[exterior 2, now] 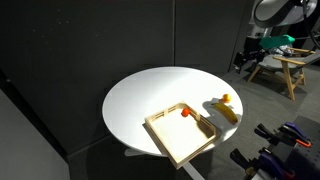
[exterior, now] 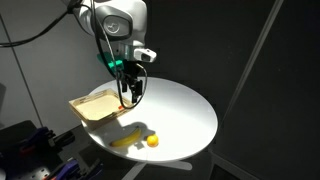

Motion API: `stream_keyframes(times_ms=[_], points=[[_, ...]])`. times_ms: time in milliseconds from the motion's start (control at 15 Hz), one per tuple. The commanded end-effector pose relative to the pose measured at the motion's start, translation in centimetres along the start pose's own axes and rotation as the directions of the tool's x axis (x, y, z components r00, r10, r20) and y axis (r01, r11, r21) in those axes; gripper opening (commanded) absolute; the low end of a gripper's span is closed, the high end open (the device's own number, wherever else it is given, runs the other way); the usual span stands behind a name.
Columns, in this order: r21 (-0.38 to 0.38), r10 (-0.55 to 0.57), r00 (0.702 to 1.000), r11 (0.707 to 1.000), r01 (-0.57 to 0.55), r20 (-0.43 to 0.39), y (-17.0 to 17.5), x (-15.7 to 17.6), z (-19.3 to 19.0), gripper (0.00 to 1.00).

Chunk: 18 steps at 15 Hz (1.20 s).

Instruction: Put the banana in the box

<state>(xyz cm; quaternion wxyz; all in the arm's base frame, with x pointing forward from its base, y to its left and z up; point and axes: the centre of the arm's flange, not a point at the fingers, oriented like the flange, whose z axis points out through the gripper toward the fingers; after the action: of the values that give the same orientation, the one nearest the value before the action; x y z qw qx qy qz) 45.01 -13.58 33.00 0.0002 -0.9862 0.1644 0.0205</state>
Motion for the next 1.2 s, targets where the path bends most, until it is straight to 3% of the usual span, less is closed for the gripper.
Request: stream_keyframes(times_ms=[0, 1133], points=[[0.0, 0.0, 1.0, 1.0, 0.0, 0.0, 0.0, 0.0, 0.0, 1.0], [-0.013, -0.006, 0.999, 1.0, 0.006, -0.036, 0.6, 1.3, 6.0, 1.0]])
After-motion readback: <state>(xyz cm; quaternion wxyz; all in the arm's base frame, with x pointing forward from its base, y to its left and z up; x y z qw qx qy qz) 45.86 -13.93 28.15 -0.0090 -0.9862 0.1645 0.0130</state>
